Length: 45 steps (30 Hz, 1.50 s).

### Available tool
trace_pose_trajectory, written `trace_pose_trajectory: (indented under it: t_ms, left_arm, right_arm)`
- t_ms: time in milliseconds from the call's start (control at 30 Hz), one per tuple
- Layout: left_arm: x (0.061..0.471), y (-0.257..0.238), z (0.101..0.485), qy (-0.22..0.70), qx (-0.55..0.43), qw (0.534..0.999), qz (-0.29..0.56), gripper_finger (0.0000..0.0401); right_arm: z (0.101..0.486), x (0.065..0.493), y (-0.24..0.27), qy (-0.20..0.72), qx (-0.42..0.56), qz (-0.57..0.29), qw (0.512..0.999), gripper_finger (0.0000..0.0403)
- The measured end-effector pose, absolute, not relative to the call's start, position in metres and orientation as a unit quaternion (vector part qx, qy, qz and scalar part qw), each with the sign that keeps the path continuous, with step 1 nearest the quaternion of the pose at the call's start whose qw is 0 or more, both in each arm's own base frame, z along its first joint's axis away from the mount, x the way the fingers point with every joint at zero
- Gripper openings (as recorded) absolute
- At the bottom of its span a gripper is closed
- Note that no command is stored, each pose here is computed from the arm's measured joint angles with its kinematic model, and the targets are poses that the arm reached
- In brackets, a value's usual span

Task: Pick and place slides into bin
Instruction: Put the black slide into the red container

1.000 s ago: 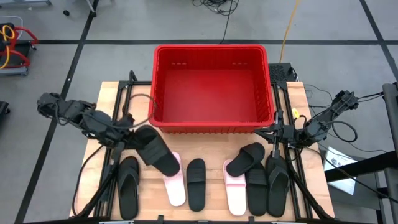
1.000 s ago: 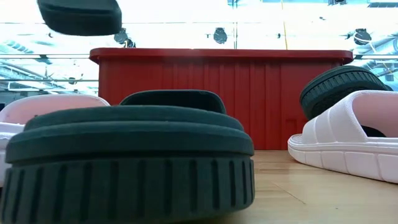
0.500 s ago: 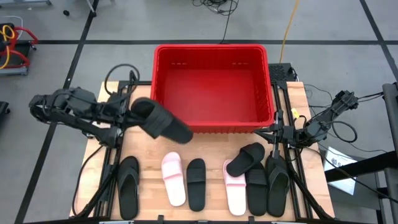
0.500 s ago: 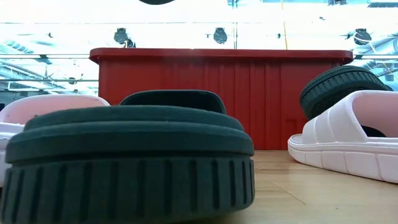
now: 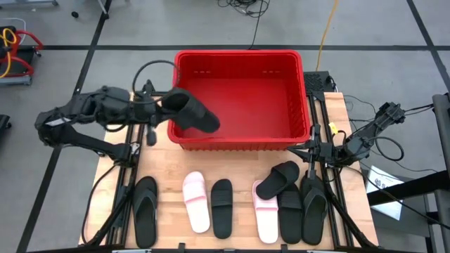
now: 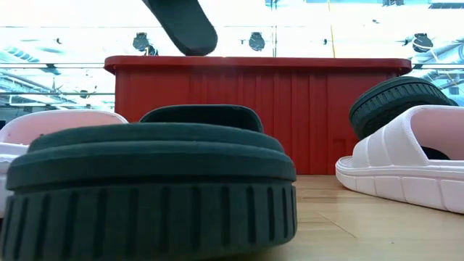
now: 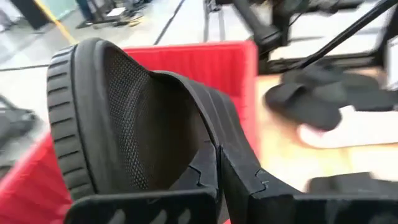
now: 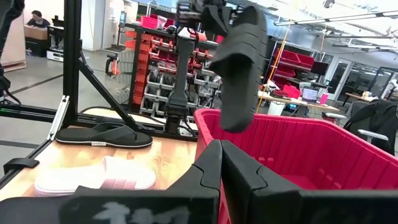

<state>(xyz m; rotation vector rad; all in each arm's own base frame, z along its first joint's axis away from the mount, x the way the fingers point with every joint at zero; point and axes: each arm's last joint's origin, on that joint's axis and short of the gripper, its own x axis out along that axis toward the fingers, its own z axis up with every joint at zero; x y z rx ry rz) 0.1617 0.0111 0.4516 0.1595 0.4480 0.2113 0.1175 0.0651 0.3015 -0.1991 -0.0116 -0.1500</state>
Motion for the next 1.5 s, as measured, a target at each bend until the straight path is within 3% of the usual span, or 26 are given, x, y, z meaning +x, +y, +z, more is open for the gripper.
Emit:
trace_pose_trajectory:
  t_ms: [367,633,933,1500]
  left_arm:
    - [0.191,0.060,0.432,0.327,0.120,0.926,0.146,0.0000]
    - [0.212,0.094,0.403,0.417,0.100,0.898,0.098,0.0000]
    - [0.228,0.130,0.374,0.465,0.070,0.882,0.033,0.0000]
    - [0.240,0.189,0.335,0.519,0.053,0.851,0.062,0.0000]
  right_arm:
    - [0.301,0.117,0.065,-0.006,-0.099,-0.075,0.992,0.0000]
    - [0.301,0.117,0.065,-0.006,-0.099,-0.075,0.992,0.0000]
    - [0.302,0.117,0.065,-0.006,-0.101,-0.075,0.992,0.0000]
    - [0.301,0.117,0.065,-0.006,-0.101,-0.075,0.992,0.0000]
